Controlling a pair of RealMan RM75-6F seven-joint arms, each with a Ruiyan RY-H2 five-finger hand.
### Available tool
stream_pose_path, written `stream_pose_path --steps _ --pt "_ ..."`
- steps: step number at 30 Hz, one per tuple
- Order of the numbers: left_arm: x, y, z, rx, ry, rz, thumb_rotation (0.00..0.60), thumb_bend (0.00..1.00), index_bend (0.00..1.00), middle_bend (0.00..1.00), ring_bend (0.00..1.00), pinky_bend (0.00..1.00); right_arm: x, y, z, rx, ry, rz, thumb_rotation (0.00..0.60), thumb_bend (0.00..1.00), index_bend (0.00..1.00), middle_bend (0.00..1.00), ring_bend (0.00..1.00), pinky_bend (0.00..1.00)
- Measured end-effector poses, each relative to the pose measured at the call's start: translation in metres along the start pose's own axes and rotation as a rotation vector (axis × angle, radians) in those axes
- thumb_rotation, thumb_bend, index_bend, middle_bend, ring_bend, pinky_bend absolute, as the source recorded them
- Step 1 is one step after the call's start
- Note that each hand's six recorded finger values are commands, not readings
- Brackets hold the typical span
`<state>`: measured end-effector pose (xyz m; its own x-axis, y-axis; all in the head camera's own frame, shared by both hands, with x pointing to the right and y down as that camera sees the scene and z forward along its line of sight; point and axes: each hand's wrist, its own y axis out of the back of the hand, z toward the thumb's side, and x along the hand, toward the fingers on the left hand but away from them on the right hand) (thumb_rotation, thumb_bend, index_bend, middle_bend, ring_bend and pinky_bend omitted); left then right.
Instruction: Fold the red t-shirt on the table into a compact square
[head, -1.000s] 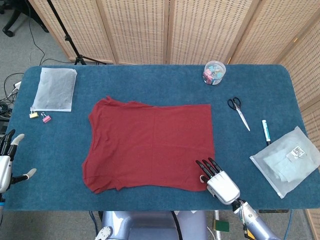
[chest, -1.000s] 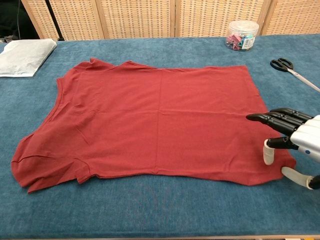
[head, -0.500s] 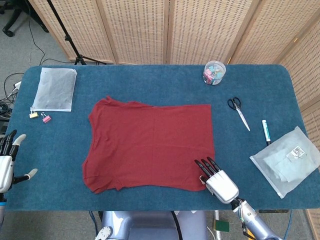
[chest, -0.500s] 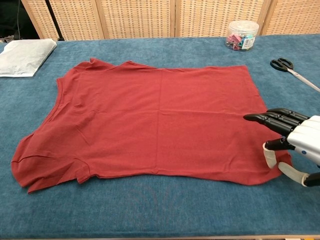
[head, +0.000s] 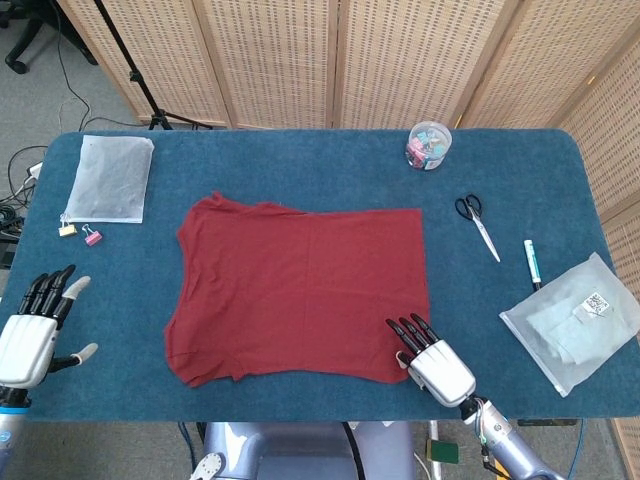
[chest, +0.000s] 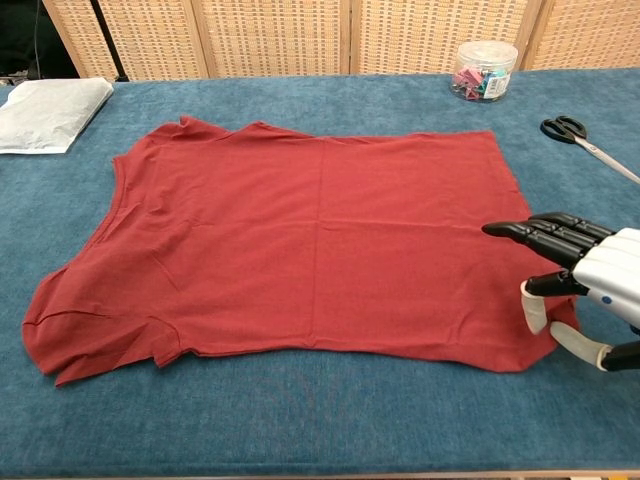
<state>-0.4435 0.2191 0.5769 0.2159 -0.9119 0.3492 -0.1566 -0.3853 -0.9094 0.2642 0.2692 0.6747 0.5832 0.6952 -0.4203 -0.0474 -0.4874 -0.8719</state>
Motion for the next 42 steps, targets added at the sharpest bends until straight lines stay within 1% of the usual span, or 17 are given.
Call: stream_pose_path --steps 4,6,9,12,21,27,36,38,42 --pt "-0.002 -0.023 0.007 -0.010 -0.116 -0.043 0.600 0.00 0.31 0.00 0.00 0.00 0.001 0.005 -0.001 -0.013 -0.003 -0.015 0.600 0.52 0.66 0.00 0.00 0.00" --pt "-0.002 -0.036 0.010 -0.025 -0.158 -0.060 0.600 0.01 0.34 0.00 0.00 0.00 0.001 0.006 -0.001 -0.017 -0.004 -0.017 0.600 0.52 0.66 0.00 0.00 0.00" --pt "-0.001 -0.053 0.019 -0.067 -0.212 -0.082 0.600 0.02 0.37 0.00 0.00 0.00 0.001 0.007 -0.002 -0.019 -0.005 -0.018 0.600 0.52 0.66 0.00 0.00 0.00" --pt "0.000 -0.065 0.028 -0.100 -0.252 -0.107 0.600 0.02 0.39 0.00 0.00 0.00 0.000 0.007 -0.003 -0.019 -0.008 -0.017 0.600 0.52 0.66 0.00 0.00 0.00" --pt "0.009 -0.096 0.049 -0.156 -0.327 -0.158 0.600 0.04 0.43 0.00 0.00 0.00 -0.001 0.010 -0.007 -0.025 -0.024 -0.021 0.600 0.52 0.66 0.00 0.00 0.00" --pt "0.011 -0.110 0.055 -0.155 -0.350 -0.186 0.600 0.04 0.43 0.00 0.00 0.00 -0.001 0.010 -0.009 -0.026 -0.029 -0.021 0.600 0.52 0.66 0.00 0.00 0.00" --pt "0.016 -0.125 0.052 -0.128 -0.337 -0.201 0.600 0.06 0.43 0.00 0.00 0.00 -0.001 0.011 -0.011 -0.026 -0.036 -0.023 0.600 0.52 0.66 0.00 0.00 0.00" --pt "0.017 -0.127 0.052 -0.131 -0.334 -0.204 0.600 0.08 0.43 0.00 0.00 0.00 -0.001 0.012 -0.011 -0.025 -0.036 -0.024 0.600 0.52 0.66 0.00 0.00 0.00" --pt "0.019 -0.131 0.051 -0.139 -0.329 -0.212 0.600 0.14 0.44 0.00 0.00 0.00 -0.001 0.012 -0.011 -0.024 -0.039 -0.024 0.600 0.52 0.66 0.00 0.00 0.00"
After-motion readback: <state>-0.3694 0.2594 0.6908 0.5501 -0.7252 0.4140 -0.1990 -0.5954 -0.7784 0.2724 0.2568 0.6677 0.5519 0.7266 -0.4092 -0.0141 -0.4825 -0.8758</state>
